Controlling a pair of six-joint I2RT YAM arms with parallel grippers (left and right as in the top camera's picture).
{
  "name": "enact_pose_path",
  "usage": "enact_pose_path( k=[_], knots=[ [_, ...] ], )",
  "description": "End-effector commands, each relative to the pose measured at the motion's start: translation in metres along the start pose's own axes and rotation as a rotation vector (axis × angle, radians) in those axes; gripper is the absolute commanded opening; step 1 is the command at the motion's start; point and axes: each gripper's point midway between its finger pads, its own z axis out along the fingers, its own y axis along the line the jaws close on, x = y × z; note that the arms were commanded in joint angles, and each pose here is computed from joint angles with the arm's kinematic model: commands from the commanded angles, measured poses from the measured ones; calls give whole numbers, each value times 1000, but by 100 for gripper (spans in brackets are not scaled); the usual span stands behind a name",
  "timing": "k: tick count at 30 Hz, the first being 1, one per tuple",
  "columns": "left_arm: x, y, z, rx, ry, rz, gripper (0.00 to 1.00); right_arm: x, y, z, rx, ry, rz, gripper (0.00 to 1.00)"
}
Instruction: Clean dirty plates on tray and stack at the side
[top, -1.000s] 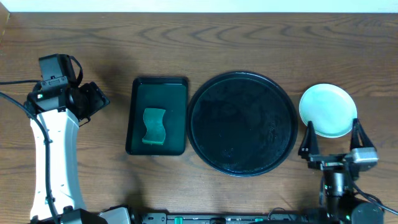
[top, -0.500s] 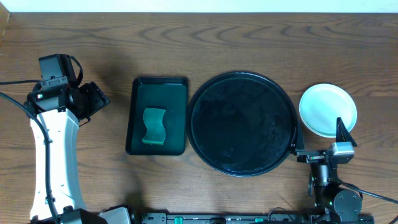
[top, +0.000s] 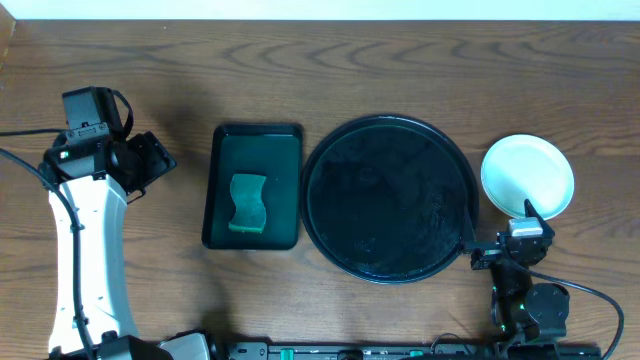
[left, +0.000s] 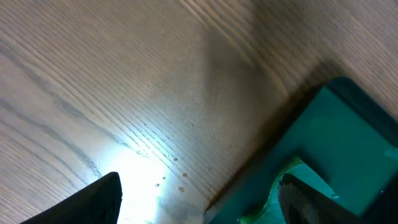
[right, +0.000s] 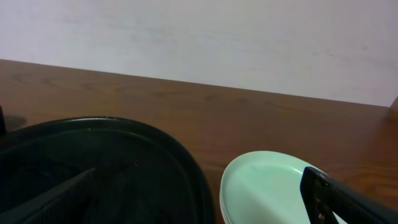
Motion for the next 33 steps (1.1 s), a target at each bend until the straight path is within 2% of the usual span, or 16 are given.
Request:
enact_pose_path(
  k=[1, 33],
  knots=[
    [-6, 1, -4, -4, -19, -7, 80, 1, -5, 0, 25, 1, -16, 99],
    [-6, 1, -4, -4, -19, -8, 80, 1, -5, 0, 24, 1, 2, 99]
  ],
)
